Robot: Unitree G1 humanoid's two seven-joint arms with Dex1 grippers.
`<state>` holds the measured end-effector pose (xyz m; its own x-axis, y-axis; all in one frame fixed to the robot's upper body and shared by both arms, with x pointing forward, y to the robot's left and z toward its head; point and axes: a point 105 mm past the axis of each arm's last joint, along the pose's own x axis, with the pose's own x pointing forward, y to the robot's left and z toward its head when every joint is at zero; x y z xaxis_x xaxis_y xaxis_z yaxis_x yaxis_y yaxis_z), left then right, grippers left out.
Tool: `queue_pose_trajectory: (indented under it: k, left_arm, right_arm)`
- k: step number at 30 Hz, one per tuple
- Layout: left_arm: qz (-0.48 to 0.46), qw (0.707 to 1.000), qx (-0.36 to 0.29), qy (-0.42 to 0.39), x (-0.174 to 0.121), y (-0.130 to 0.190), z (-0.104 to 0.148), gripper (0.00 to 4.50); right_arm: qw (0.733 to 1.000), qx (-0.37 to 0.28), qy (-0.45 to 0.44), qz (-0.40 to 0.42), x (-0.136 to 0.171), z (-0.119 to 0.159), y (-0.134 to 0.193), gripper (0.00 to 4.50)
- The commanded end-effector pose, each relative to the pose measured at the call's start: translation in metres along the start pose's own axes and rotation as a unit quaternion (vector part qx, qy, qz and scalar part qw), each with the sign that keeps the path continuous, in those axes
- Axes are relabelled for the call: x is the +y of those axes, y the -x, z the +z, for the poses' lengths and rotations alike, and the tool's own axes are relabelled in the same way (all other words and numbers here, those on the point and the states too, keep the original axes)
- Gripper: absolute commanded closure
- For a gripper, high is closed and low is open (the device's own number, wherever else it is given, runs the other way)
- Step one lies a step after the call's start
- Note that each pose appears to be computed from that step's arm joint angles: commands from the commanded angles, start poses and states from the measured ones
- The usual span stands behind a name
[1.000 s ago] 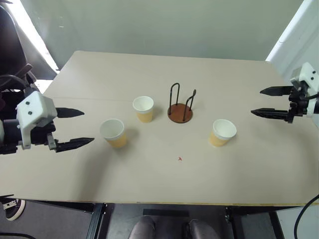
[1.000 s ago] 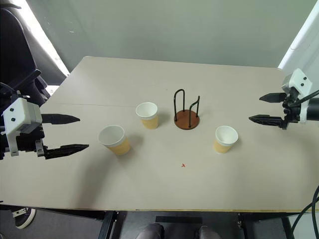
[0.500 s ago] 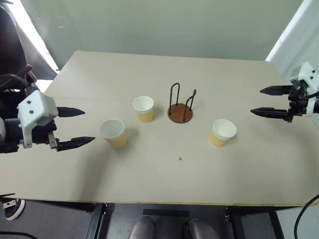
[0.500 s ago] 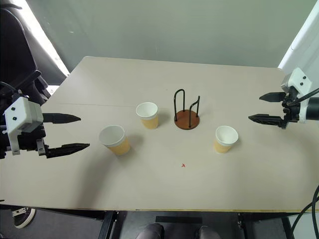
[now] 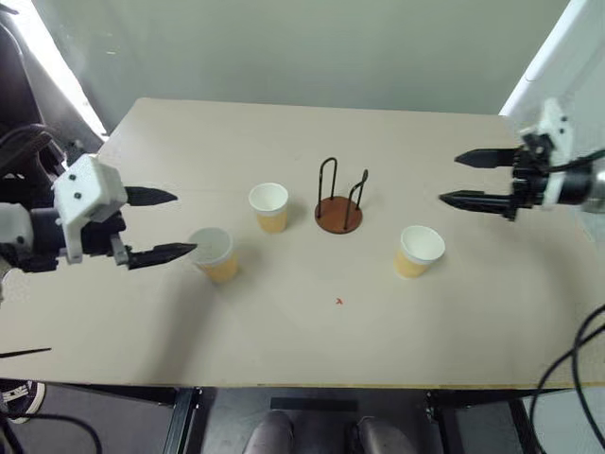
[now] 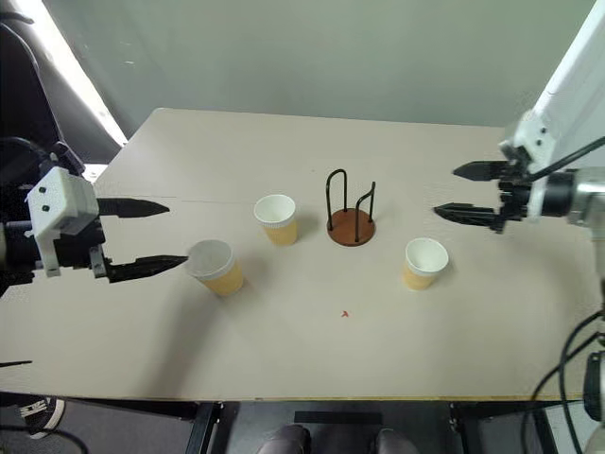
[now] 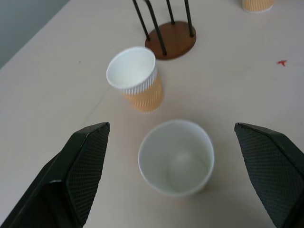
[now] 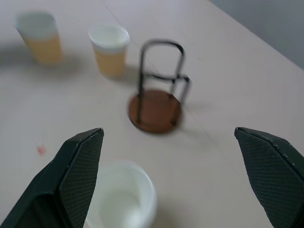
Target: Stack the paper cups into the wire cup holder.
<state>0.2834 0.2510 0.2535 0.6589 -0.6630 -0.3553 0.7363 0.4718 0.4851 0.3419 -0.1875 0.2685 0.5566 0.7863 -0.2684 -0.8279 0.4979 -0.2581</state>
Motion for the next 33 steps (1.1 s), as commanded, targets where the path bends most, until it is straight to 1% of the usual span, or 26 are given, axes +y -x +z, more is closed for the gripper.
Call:
queue_pose_trajectory:
  k: [1,6,8,11,13,17,22,28,33]
  left_arm:
    - [0.012,1.0,-0.022,-0.015,0.0,-0.013,0.015,0.02]
    - [0.028,0.999,-0.039,-0.008,-0.002,-0.032,0.021,0.02]
    - [0.038,0.998,-0.046,-0.003,-0.002,-0.038,0.022,0.02]
    - [0.051,0.997,-0.064,0.008,-0.002,-0.045,0.028,0.02]
    - [0.055,0.996,-0.066,0.011,-0.002,-0.047,0.029,0.02]
    - [0.058,0.996,-0.065,0.013,-0.004,-0.049,0.029,0.02]
    - [0.064,0.996,-0.065,0.012,-0.003,-0.049,0.033,0.02]
    - [0.067,0.996,-0.065,0.011,-0.004,-0.049,0.037,0.02]
    - [0.071,0.995,-0.065,0.011,-0.004,-0.049,0.038,0.02]
  right_arm:
    - [0.999,0.002,-0.039,-0.035,0.002,0.007,-0.023,0.0]
    - [0.995,0.015,-0.097,-0.025,0.016,-0.002,-0.049,0.0]
    - [0.992,0.027,-0.115,-0.031,0.019,-0.009,-0.058,0.0]
    - [0.989,0.027,-0.142,-0.043,0.02,-0.015,-0.072,0.0]
    - [0.988,0.027,-0.144,-0.043,0.022,-0.016,-0.076,0.0]
    - [0.986,0.009,-0.163,-0.044,0.024,-0.016,-0.095,0.0]
    - [0.98,0.009,-0.188,-0.059,0.019,-0.029,-0.118,0.0]
    - [0.979,-0.007,-0.197,-0.059,0.017,-0.027,-0.135,0.0]
    - [0.977,-0.034,-0.201,-0.066,0.012,-0.018,-0.148,0.0]
